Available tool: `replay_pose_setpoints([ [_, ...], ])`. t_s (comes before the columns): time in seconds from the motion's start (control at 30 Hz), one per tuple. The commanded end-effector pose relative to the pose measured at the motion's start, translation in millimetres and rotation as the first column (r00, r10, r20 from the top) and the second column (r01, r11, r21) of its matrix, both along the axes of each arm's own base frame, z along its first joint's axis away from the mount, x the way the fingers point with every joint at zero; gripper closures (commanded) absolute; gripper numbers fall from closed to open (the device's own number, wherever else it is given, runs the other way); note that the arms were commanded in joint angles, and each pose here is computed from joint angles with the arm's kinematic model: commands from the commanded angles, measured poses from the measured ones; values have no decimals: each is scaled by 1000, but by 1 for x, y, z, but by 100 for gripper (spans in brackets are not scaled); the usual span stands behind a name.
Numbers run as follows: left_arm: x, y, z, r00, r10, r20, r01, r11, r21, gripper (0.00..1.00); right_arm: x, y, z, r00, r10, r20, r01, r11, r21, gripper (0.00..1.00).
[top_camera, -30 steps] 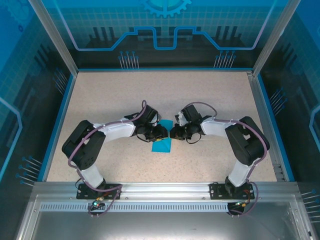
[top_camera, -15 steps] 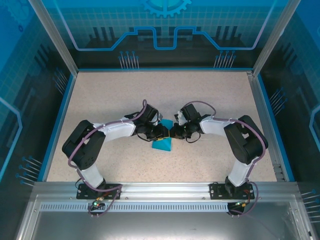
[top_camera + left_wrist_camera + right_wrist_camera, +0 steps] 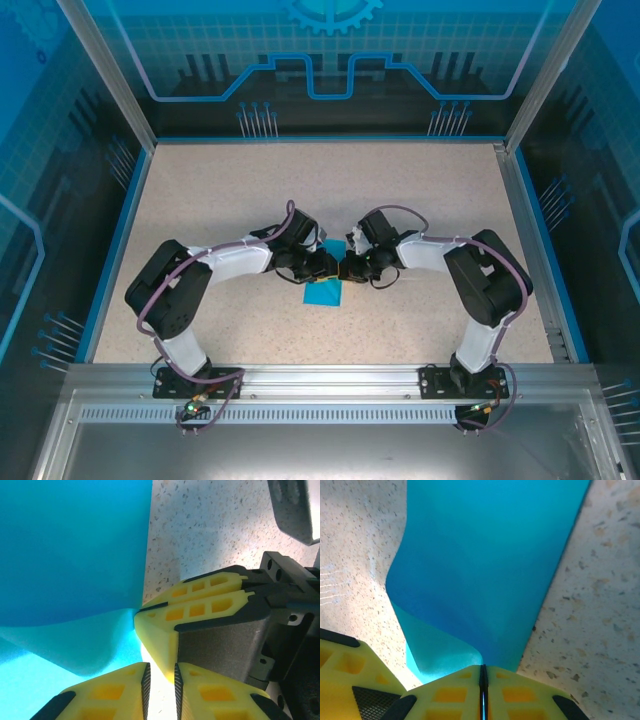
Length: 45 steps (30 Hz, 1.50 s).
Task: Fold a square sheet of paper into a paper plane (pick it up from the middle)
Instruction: Fold the triangle a second time at the center of the table.
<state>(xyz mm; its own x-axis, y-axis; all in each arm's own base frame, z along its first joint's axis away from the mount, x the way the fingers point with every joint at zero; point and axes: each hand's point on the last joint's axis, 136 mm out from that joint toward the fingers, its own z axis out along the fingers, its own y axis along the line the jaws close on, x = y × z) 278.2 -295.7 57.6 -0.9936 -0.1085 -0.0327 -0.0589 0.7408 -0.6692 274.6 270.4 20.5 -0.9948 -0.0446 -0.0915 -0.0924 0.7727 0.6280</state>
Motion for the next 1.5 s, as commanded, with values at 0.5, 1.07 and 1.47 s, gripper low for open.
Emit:
replay_pose_setpoints([
  [0.5, -10, -2, -22, 998, -5, -65, 6, 1000, 20, 83, 0, -2, -9, 1000, 26, -1, -26, 998, -62, 89],
  [1.07, -13, -2, -32, 996, -4, -93, 8, 999, 37, 84, 4, -1, -10, 1000, 26, 7, -25, 997, -70, 89],
  [1.47, -15, -2, -34, 995, -8, -100, 12, 999, 39, 85, 6, -3, -11, 1000, 20, 11, -19, 996, -85, 90],
])
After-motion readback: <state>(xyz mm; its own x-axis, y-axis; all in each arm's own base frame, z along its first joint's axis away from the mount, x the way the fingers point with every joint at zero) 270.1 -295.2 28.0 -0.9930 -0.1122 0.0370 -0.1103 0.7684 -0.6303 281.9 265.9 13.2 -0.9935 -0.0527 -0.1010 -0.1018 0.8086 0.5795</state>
